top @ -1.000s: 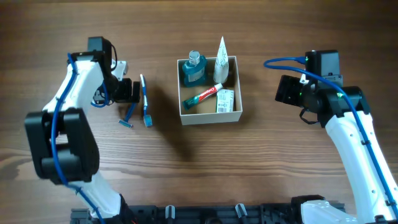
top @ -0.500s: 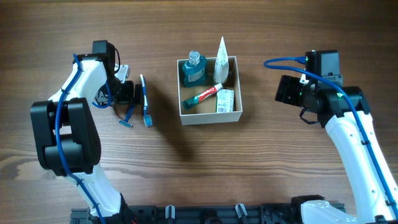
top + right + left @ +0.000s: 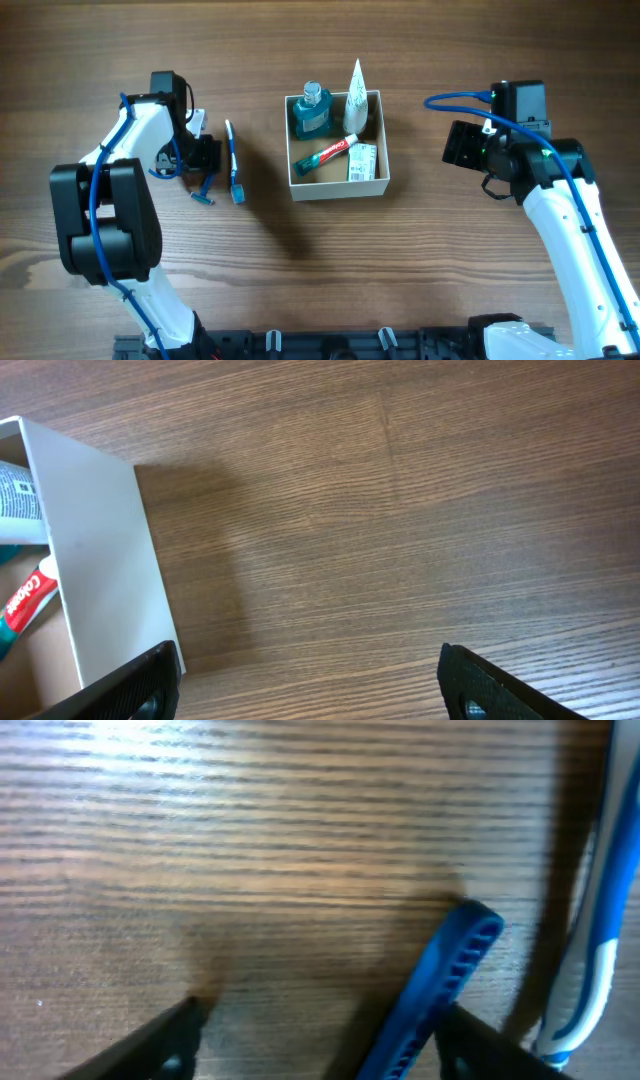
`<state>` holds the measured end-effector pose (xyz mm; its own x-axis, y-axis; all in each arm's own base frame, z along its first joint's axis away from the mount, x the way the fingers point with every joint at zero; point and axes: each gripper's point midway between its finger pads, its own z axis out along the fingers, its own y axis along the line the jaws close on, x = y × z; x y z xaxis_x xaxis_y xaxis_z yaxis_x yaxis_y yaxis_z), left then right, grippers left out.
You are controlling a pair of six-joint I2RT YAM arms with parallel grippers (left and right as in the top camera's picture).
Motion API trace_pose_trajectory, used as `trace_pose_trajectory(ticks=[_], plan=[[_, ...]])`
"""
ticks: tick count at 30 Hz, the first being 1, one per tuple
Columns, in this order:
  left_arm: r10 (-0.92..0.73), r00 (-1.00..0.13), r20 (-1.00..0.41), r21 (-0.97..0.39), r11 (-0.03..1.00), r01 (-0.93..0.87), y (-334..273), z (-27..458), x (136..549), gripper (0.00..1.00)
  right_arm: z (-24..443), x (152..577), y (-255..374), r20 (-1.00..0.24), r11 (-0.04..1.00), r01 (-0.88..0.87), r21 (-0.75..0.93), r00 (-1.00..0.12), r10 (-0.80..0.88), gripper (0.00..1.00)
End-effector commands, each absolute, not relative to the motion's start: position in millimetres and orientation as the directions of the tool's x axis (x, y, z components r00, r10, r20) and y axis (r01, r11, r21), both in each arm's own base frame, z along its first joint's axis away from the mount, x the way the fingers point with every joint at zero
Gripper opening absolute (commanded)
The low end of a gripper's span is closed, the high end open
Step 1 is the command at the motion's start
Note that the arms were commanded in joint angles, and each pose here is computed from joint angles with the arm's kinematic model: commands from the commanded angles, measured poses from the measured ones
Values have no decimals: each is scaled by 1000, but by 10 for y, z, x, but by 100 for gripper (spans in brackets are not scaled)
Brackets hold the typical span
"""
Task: Pack container
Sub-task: 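Lower the left gripper onto the blue razor handle and grasp it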
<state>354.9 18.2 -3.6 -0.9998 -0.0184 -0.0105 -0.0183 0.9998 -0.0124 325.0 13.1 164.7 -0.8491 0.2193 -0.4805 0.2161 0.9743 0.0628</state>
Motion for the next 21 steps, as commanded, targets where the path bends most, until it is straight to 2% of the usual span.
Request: trace_pose_trajectory(ticks=[1, 10, 14, 18, 21], plan=[[-28, -998, 59, -27, 999, -30, 156, -183, 3369, 62, 1634, 3279, 118, -481, 976, 210, 54, -852, 209, 83], [-28, -997, 66, -27, 999, -30, 154, -181, 3351, 39, 1636, 3282, 119, -482, 976, 210, 55, -851, 210, 84], [-28, -997, 67, -28, 999, -30, 153, -181, 3350, 36, 1644, 3296, 120, -487, 976, 209, 56, -848, 210, 84], [-29, -997, 67, -28, 999, -30, 153, -181, 3350, 27, 1644, 3297, 120, -488, 976, 209, 56, -847, 210, 84], [-29, -997, 66, -28, 999, -30, 153, -181, 3352, 27, 1645, 3299, 120, -488, 976, 209, 57, -847, 210, 84]])
